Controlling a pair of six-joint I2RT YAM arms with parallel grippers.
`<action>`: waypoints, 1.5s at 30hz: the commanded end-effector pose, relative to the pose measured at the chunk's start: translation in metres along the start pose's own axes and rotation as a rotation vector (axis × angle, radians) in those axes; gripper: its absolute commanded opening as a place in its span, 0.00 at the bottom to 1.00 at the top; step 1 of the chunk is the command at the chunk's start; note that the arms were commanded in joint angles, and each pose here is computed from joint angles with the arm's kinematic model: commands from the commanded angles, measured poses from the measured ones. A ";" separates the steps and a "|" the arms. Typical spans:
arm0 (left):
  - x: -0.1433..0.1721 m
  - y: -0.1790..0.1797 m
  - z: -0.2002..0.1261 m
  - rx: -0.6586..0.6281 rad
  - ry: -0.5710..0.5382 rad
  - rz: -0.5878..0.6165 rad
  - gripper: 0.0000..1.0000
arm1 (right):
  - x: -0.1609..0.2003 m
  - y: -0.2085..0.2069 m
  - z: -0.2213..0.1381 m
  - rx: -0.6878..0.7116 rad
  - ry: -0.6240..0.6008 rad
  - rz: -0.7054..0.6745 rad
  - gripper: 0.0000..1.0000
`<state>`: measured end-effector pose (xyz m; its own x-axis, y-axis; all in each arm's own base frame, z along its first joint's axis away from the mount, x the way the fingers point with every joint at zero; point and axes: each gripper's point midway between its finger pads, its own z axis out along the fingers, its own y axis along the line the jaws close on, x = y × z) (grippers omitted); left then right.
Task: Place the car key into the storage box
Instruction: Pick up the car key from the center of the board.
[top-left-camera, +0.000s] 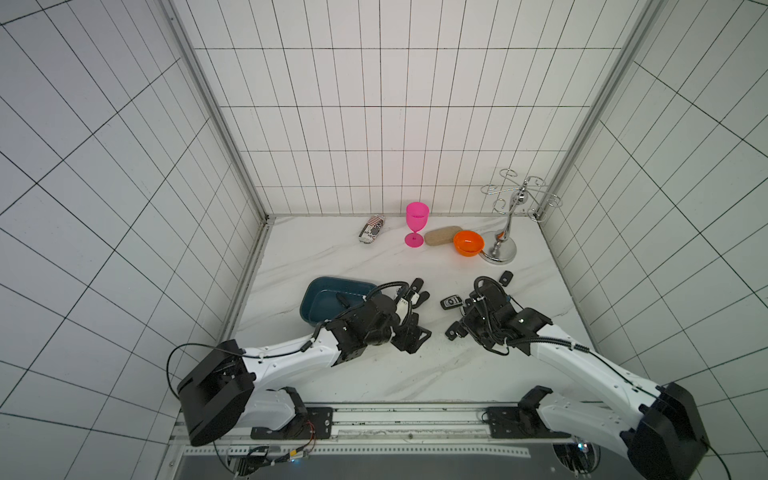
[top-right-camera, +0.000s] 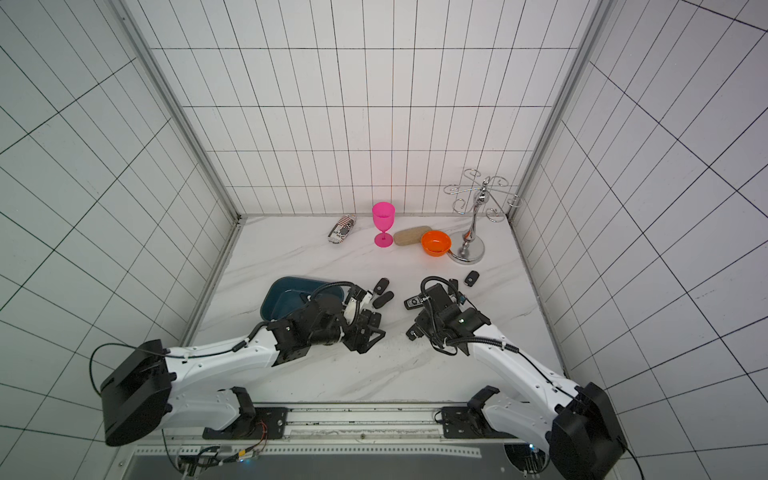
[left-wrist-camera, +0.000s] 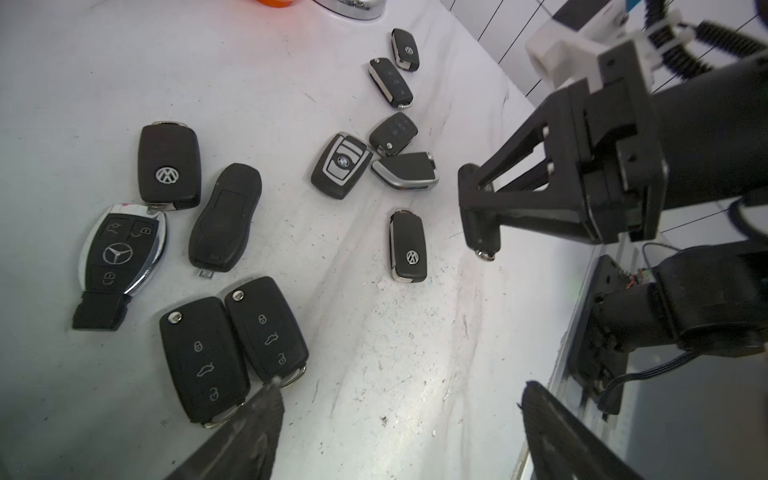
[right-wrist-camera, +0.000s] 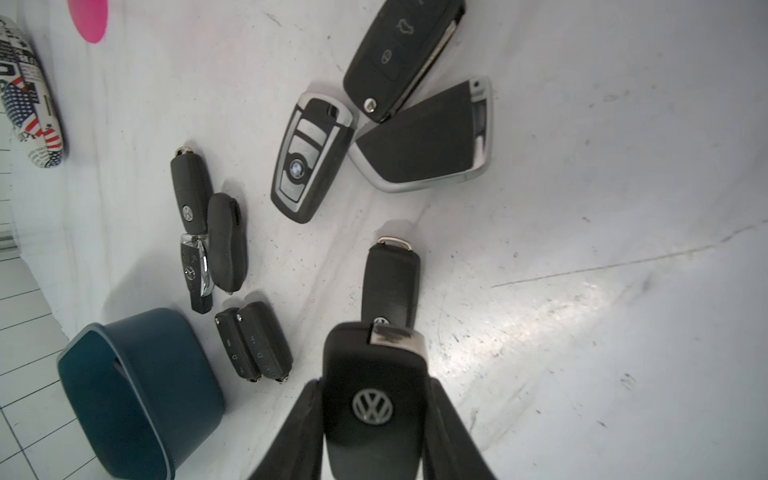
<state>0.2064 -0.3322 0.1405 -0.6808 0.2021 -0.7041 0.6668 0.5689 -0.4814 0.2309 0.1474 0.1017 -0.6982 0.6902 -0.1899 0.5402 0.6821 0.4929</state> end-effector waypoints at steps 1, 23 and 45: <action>0.000 -0.028 0.005 0.188 0.024 -0.131 0.88 | 0.000 0.028 -0.006 -0.110 -0.022 -0.016 0.25; 0.012 -0.026 0.025 0.259 0.115 -0.284 0.76 | 0.040 0.098 -0.018 -0.261 0.078 -0.294 0.26; 0.004 -0.007 0.023 0.171 0.021 -0.304 0.33 | 0.060 0.095 -0.019 -0.302 0.068 -0.247 0.26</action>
<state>0.1965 -0.3583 0.1214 -0.8763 0.1235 -0.4657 0.4678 0.4500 -0.7607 0.2268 0.2484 0.1415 -0.8603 0.4274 -0.2777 0.1790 0.7635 0.6205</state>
